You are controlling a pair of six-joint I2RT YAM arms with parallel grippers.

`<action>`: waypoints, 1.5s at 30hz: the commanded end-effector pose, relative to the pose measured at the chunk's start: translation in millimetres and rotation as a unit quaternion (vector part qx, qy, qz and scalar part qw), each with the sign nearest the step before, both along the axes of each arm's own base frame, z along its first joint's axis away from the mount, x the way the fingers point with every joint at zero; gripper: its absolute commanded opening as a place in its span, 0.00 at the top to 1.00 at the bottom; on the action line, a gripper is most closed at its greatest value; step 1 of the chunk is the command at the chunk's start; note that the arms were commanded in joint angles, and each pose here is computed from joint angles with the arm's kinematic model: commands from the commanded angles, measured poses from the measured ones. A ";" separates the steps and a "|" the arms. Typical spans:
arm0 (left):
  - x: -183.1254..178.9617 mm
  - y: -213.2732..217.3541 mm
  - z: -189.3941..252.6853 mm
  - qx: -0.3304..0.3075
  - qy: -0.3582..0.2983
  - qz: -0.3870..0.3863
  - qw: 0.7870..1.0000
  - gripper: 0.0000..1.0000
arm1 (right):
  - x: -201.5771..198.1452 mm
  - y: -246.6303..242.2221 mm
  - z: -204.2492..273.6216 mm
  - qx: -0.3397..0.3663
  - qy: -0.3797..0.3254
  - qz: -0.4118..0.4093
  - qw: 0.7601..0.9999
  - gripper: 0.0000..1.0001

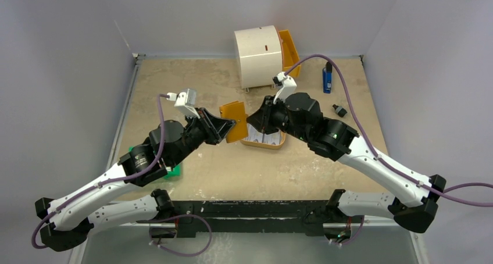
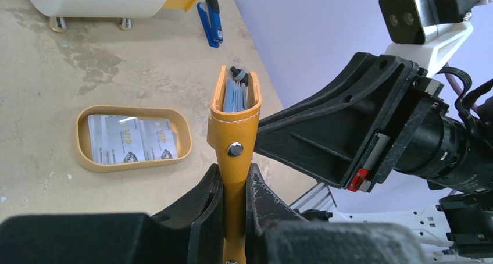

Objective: Put the credit cards into the card holder
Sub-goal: Close the card holder.

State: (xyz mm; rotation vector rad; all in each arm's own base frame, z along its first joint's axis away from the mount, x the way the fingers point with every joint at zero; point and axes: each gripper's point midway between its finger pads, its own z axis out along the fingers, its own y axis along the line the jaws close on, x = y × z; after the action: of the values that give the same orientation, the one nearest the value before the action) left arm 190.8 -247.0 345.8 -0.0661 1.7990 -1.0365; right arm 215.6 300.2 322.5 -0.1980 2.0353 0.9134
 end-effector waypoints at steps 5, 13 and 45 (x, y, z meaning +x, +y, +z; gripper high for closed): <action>-4.1 5.0 40.4 -0.050 -0.038 -0.004 0.998 1.00 | 1.5 -5.8 22.4 0.024 -0.019 -0.011 0.999 0.95; -0.4 12.3 37.2 -0.027 -0.043 0.013 0.999 1.00 | -14.5 -17.6 32.2 0.037 -0.059 0.021 0.997 1.00; -8.6 -20.8 48.4 -0.016 -0.077 -0.065 0.995 1.00 | -49.6 6.1 52.0 0.070 -0.112 0.160 0.978 1.00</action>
State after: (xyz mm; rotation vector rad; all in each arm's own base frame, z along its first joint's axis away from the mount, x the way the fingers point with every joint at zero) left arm 185.4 -264.3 354.9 0.1003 1.7923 -1.0384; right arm 169.6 299.3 350.9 -0.5483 1.8359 1.0893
